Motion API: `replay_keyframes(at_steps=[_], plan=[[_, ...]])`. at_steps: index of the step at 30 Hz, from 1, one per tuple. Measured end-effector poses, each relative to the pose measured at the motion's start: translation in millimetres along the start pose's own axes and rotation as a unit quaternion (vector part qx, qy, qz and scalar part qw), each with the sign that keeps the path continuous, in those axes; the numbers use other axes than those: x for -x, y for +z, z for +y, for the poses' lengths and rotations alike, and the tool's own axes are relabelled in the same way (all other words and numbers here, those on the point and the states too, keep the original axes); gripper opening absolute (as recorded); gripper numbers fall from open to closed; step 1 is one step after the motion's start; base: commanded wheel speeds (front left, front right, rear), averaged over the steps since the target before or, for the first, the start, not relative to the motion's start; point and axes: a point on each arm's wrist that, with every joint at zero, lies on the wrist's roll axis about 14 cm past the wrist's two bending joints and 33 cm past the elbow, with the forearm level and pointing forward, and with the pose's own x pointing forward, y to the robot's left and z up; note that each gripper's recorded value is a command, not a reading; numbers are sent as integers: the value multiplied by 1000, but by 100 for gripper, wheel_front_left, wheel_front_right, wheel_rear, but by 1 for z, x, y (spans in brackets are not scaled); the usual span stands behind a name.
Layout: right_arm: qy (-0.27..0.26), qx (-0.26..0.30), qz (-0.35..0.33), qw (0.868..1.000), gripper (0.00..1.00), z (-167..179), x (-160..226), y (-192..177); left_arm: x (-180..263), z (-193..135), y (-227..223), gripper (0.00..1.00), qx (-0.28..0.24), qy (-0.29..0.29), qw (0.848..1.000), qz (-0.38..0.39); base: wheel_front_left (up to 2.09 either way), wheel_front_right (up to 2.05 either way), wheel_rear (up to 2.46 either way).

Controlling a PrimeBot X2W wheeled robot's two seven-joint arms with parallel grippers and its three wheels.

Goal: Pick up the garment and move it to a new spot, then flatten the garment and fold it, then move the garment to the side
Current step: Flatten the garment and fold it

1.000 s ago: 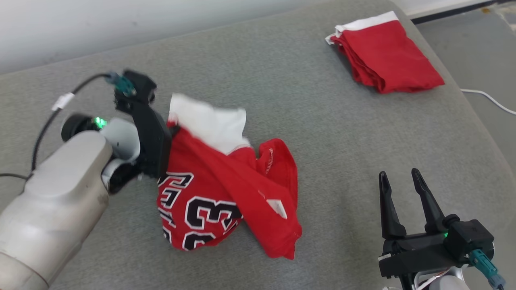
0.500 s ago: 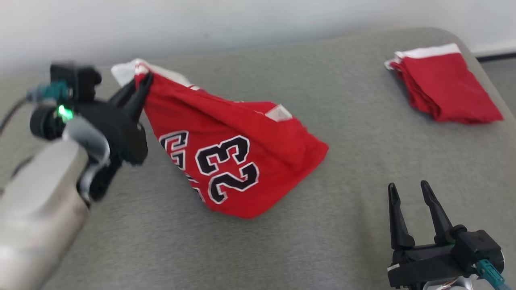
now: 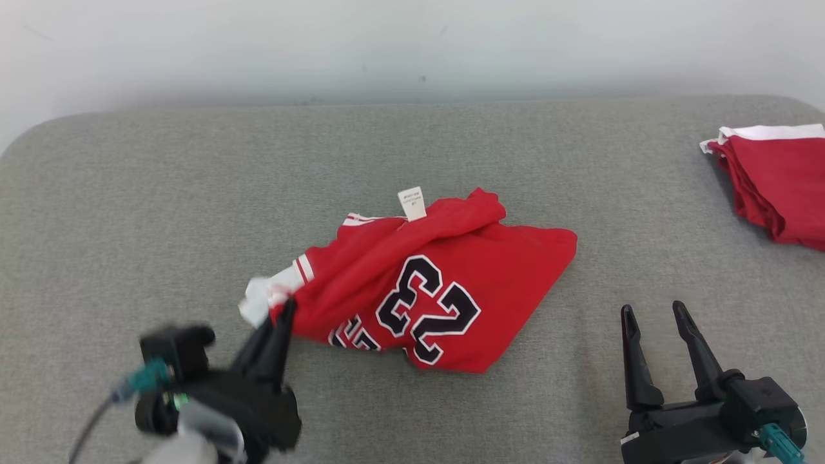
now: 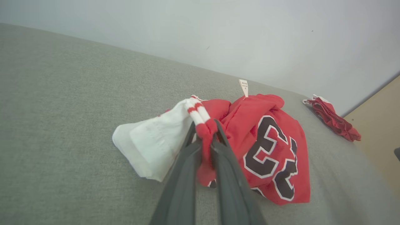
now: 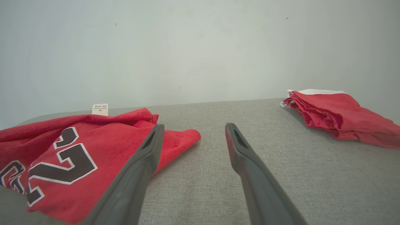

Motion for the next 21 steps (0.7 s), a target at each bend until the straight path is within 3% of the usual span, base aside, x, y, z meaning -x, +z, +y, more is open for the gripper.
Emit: replay_keyframes(at_steps=[8,13,14,15,16,17,21], plan=[[4,3,2,1000,100,1,0,-1,37,-5,-68,0,68,41,995,54,0,0,0],[3,2,6,1000,100,0,2,-3,48,-5,-96,0,73,50,992,85,0,0,0],[3,2,7,1000,100,0,3,-4,49,-4,-100,29,73,51,992,89,0,0,0],[2,2,8,1000,100,0,4,-4,49,-4,-101,29,69,51,992,90,0,0,0],[2,1,9,1000,100,0,4,-5,49,-3,-100,47,65,52,993,87,0,0,0],[2,1,10,1000,100,0,5,-5,47,-3,-96,100,59,51,994,79,0,0,0],[1,0,9,1000,100,0,5,-5,41,0,-68,100,33,49,998,30,0,0,0]])
